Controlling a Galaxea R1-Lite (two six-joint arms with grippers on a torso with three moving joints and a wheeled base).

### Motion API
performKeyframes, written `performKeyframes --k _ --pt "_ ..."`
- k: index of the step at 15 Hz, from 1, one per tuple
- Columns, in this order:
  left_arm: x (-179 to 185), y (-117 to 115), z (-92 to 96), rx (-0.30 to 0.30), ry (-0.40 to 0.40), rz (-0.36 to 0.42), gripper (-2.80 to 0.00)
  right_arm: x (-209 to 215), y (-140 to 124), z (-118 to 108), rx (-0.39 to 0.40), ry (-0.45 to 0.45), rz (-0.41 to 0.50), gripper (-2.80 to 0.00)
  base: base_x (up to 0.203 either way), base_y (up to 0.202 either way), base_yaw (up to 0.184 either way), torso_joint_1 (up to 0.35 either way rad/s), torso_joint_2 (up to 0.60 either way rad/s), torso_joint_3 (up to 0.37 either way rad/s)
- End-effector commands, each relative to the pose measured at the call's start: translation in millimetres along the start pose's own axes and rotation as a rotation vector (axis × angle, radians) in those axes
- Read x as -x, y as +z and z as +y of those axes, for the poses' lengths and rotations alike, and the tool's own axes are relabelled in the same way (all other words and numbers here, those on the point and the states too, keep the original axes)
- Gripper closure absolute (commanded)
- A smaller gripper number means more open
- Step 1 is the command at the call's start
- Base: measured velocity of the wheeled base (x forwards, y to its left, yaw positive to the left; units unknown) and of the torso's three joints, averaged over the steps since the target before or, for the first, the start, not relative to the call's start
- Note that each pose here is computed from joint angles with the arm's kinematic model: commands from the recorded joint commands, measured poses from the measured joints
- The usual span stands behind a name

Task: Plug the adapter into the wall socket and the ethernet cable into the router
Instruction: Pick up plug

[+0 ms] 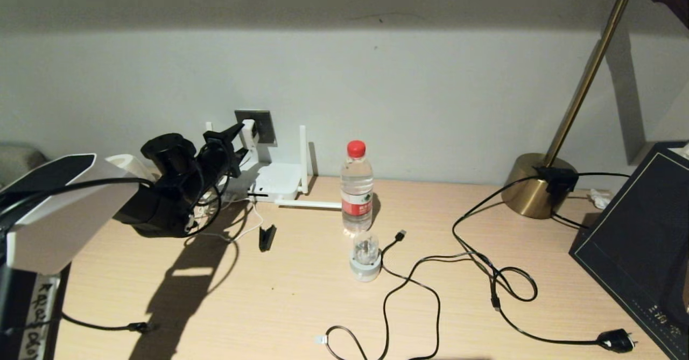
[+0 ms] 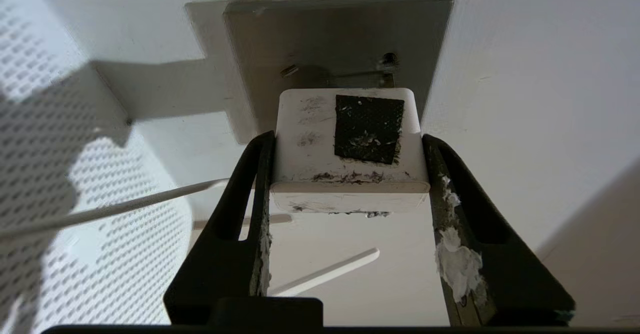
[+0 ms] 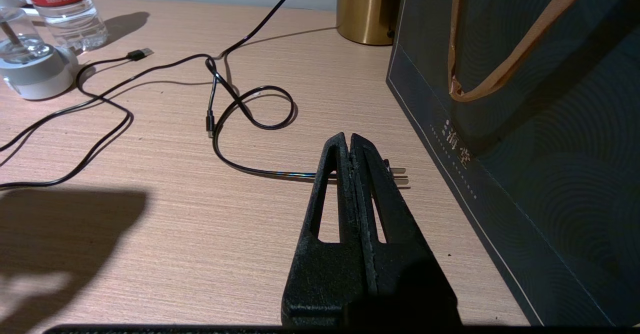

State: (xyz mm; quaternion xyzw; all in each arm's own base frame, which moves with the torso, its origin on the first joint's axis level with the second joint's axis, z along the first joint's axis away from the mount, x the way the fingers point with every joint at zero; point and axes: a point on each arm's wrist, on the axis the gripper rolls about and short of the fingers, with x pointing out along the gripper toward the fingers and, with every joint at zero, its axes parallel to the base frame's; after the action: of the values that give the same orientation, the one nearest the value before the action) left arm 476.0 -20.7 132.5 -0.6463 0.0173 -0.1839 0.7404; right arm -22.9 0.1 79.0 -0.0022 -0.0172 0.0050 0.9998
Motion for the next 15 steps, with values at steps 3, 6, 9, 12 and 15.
performKeyframes --k 3,6,9,12,15 --pt "1.8 0.3 -2.6 0.013 -0.002 0.001 0.00 -0.7 -2.9 0.0 0.000 0.001 0.010 0.00 0.000 0.000 0.000 0.000 0.00 0.000" --pt "1.9 0.7 -3.4 0.012 -0.004 -0.001 0.00 -0.7 -2.9 0.0 0.000 0.001 0.010 0.00 0.000 0.000 0.000 0.000 0.00 0.000" --pt "1.9 0.7 -3.3 0.012 -0.003 -0.001 0.00 -0.7 -2.9 0.0 0.000 0.001 0.010 0.00 0.000 0.000 0.000 0.000 0.00 0.000" --pt "1.8 0.7 -3.5 0.012 -0.005 -0.001 0.00 -0.7 -2.9 0.0 0.000 0.001 0.010 0.00 0.000 0.000 0.000 0.000 0.00 0.000" --pt "1.7 0.8 -4.0 0.010 -0.013 -0.002 0.00 -0.7 -2.9 0.0 0.000 0.001 0.010 0.00 0.000 0.000 0.000 0.000 0.00 0.000"
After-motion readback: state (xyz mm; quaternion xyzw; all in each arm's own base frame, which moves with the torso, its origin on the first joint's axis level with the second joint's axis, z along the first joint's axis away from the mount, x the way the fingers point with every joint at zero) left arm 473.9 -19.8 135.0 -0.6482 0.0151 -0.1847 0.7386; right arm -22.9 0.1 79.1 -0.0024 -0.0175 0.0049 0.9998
